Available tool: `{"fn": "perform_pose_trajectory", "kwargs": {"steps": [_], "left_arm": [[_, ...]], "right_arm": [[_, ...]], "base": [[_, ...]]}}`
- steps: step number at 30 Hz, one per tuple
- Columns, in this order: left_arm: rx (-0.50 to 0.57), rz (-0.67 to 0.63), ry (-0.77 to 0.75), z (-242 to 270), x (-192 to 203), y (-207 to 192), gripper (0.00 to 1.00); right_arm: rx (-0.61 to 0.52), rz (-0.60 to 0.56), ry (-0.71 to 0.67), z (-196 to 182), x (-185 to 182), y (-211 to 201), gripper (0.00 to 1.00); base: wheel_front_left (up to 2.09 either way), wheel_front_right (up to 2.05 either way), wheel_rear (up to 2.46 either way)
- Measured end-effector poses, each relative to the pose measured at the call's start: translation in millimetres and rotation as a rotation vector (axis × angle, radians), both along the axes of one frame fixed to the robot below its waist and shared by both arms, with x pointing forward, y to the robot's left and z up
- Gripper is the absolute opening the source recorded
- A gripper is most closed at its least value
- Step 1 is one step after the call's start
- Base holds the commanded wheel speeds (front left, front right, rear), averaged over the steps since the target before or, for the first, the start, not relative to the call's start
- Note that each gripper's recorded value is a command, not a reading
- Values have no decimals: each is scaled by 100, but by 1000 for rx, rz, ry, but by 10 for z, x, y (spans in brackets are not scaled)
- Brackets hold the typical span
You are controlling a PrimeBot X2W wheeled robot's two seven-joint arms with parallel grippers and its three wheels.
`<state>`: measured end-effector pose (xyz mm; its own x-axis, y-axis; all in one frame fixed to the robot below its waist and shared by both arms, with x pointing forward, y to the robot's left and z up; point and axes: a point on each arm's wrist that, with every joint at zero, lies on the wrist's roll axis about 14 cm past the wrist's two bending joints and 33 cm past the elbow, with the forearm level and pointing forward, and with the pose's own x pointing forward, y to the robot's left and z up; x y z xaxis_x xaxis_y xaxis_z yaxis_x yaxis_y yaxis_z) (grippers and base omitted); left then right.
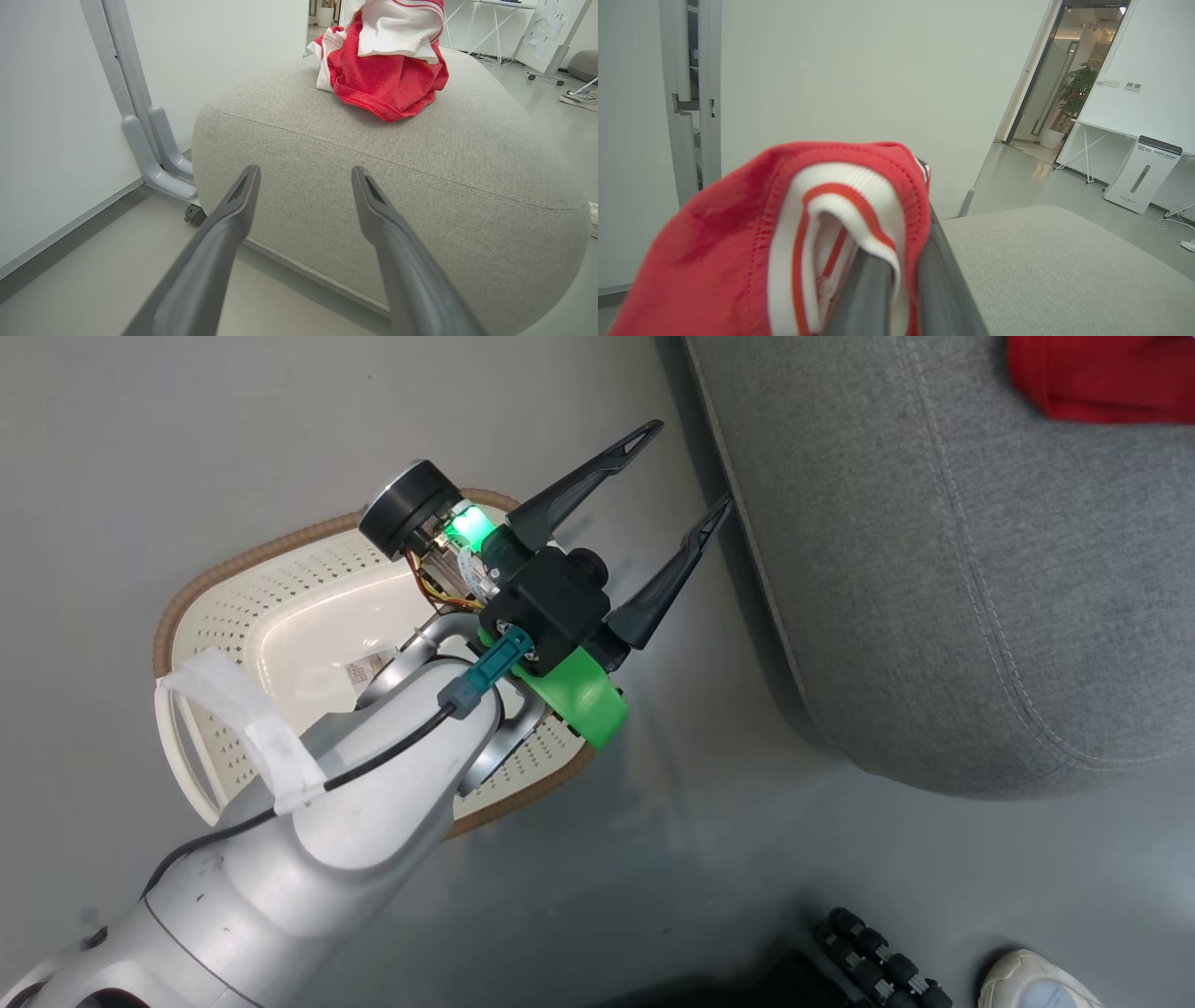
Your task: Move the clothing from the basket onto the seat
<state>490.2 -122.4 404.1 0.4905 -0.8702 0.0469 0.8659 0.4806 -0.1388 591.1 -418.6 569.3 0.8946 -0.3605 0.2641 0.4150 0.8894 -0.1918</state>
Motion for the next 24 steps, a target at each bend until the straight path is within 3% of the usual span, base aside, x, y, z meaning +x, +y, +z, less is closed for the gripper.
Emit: {"fn": "perform_pose_trajectory", "kwargs": {"steps": [7,13,14,15,16,24], "left_arm": [[20,19,21,-153,37,93,100],[24,29,12,-132,69,119,100],[26,32,9,-120,77,125,100],[28,37,5,-110,85,131,100],[26,41,1,-86,91,134,100],[3,93,-11,180,62,201,100]], "right_arm": [[115,-16,191,-936,-82,75,0],[161,-26,222,-1114,-158,90,0],[160,-25,211,-1074,-156,96,35],[157,-22,202,-1037,-156,104,93],[151,-18,195,-999,-163,115,100],[126,4,204,-918,-496,221,100]], "base": [[0,0,0],[0,0,0],[0,0,0],[0,0,0],[0,0,0],[0,0,0]]}}
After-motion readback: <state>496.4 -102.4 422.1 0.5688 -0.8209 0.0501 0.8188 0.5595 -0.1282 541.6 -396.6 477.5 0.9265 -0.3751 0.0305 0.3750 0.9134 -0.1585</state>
